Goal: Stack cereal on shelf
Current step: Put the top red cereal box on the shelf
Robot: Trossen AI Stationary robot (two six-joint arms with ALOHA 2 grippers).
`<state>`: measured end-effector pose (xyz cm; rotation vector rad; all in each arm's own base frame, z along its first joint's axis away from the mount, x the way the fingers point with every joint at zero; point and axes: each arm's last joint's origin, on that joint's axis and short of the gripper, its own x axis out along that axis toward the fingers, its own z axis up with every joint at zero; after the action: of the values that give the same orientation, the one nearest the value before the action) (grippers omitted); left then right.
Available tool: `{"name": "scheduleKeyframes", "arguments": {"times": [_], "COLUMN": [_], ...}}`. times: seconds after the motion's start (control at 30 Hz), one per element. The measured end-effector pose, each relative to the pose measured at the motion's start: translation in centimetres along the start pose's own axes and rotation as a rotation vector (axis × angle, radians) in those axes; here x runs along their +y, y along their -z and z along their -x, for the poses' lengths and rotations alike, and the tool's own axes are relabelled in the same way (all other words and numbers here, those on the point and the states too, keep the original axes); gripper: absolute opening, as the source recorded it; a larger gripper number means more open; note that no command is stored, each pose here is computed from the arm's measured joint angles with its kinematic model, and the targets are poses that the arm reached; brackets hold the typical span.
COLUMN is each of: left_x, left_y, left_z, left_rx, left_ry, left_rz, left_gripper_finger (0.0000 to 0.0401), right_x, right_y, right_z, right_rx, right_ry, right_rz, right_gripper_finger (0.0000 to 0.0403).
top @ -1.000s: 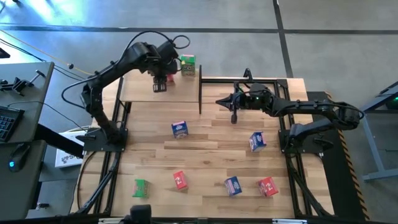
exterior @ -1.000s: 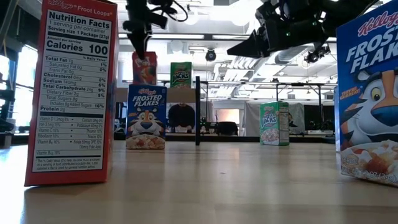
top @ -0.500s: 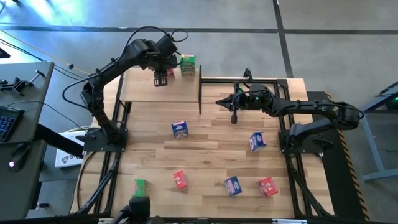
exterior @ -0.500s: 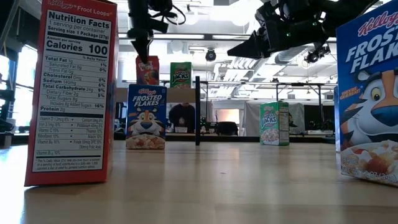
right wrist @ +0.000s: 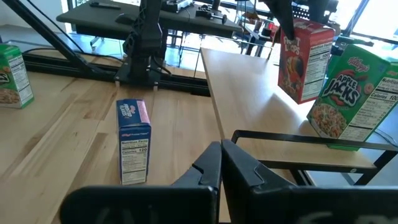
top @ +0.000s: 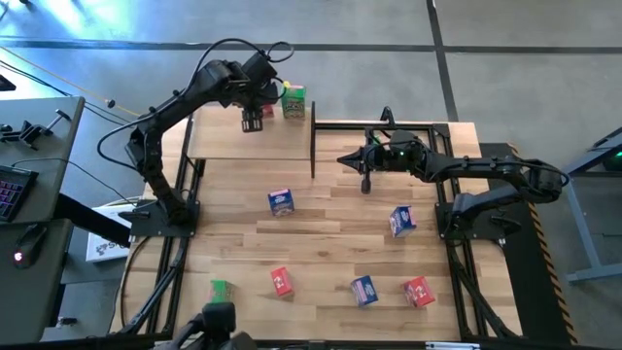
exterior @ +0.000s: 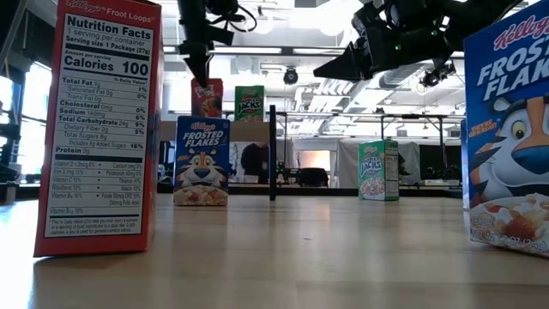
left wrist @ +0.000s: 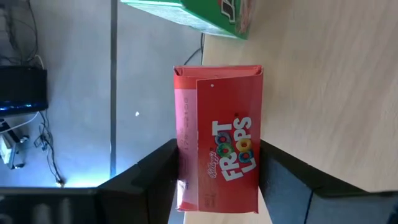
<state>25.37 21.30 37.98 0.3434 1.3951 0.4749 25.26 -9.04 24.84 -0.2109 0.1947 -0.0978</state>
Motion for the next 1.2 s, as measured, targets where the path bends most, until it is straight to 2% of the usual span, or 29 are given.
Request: {"name": "scheduleKeyframes", "arguments": {"times": [0.3, 0.53, 1.2], "left_x": [0.03, 0.63, 0.93], "left_y": [0.35, 0.83, 0.55], "left_z": [-0.14, -0.40, -0.39], "left_rx": [-0.049, -0.041, -0.076], "left_ry": [0.115, 0.111, 0.090], "left_rz": [0.070, 0.111, 0.135], "left_gripper_finger": [0.0191, 0.0191, 0.0191], "right_x": [0.00, -0.01, -0.02], "right_y": [0.00, -0.03, -0.06], "right_z": [0.00, 0.00, 0.00], "right_rx": [0.000, -0.003, -0.006], "right_ry": [0.000, 0.001, 0.002], "right_rz": [0.000, 0.001, 0.001], "right_gripper_finger": [0.0000, 0.0000, 0.0000]}}
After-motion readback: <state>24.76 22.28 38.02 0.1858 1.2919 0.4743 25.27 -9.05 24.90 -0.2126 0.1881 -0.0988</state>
